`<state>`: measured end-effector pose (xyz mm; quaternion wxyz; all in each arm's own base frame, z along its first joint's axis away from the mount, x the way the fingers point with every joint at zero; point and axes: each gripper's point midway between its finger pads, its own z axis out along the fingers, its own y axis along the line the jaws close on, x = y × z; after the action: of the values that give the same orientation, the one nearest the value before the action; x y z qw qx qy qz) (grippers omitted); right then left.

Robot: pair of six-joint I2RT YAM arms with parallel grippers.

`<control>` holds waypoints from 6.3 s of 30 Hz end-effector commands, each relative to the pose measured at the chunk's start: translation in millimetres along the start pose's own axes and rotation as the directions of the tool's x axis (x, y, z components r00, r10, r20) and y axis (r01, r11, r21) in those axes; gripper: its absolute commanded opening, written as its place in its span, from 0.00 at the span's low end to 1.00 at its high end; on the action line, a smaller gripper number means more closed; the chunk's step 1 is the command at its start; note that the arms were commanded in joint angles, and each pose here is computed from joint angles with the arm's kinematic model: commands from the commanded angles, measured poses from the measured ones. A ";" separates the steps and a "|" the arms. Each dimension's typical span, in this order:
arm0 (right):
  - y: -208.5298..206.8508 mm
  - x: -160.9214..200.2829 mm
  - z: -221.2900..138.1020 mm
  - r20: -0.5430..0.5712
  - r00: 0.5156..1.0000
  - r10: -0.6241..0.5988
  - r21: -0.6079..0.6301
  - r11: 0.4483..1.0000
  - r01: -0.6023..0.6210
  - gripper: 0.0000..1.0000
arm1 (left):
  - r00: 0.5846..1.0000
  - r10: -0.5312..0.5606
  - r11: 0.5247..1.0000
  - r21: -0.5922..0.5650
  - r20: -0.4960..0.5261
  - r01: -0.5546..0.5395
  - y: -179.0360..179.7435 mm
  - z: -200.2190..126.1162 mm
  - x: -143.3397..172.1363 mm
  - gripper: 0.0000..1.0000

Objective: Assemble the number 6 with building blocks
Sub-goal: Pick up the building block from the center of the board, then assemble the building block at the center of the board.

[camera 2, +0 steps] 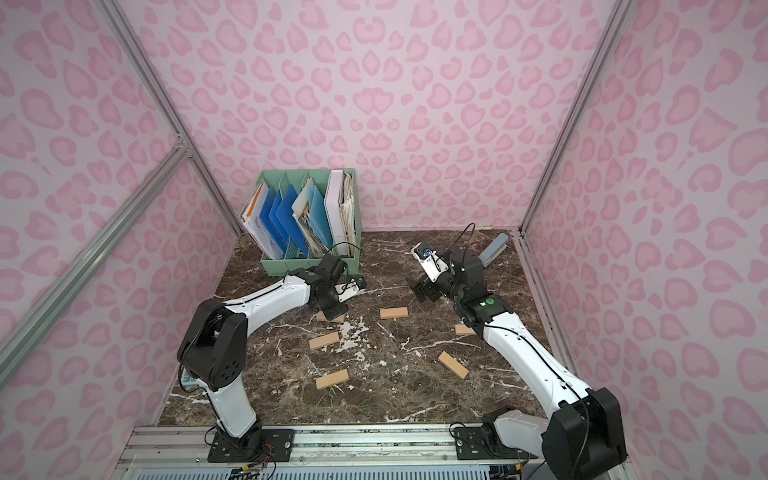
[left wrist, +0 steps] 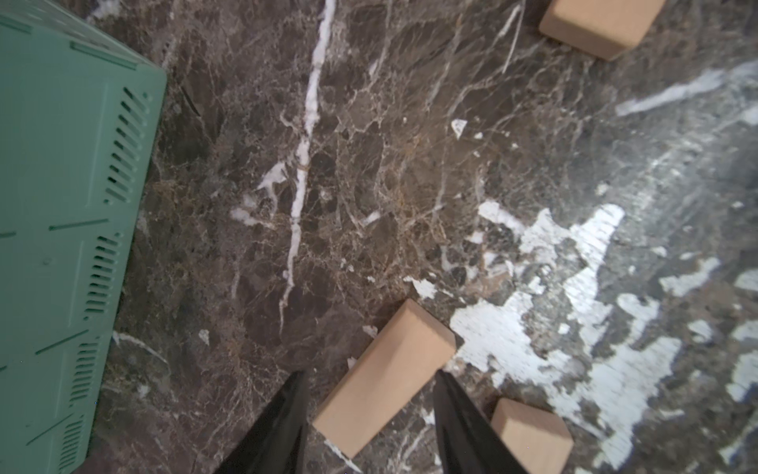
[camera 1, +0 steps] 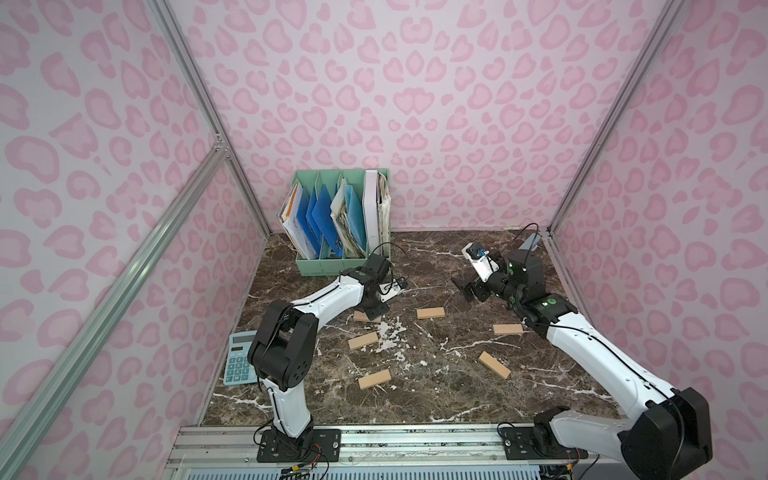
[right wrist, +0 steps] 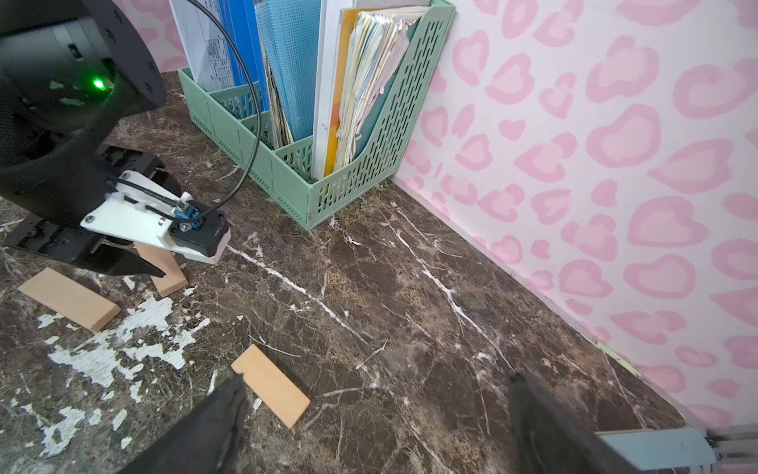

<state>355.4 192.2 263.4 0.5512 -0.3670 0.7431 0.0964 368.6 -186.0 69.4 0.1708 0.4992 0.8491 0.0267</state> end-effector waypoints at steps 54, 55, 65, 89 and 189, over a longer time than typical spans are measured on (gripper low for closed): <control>-13.5 7.4 16.1 -0.030 0.999 -0.037 0.020 0.999 0.037 1.00 | 0.993 0.026 0.979 0.206 -0.117 -0.002 -14.7 43.9 43.6 0.27; -13.9 8.2 15.9 -0.032 0.999 -0.035 0.021 0.999 0.036 1.00 | 0.993 0.023 0.979 0.206 -0.118 0.002 -14.9 43.4 43.8 0.22; -16.6 2.5 13.7 -0.018 0.999 -0.034 0.034 0.999 0.034 1.00 | 0.976 -0.201 0.979 -0.051 -0.083 0.198 43.0 19.8 17.5 0.03; -28.8 11.4 -21.3 -0.007 0.997 0.080 0.111 0.991 -0.079 1.00 | 0.406 -0.855 0.445 -0.052 -0.323 0.894 -25.3 -19.9 -30.8 0.00; -17.3 18.2 -66.1 0.029 1.000 0.009 0.148 0.989 -0.014 0.99 | 0.421 -0.884 0.445 -0.092 -0.202 0.891 -88.9 27.5 -64.1 0.42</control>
<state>314.5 137.6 274.6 0.5835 -0.3222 0.7435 0.0544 335.4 -292.3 43.9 0.0657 -0.0291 0.9969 -0.0330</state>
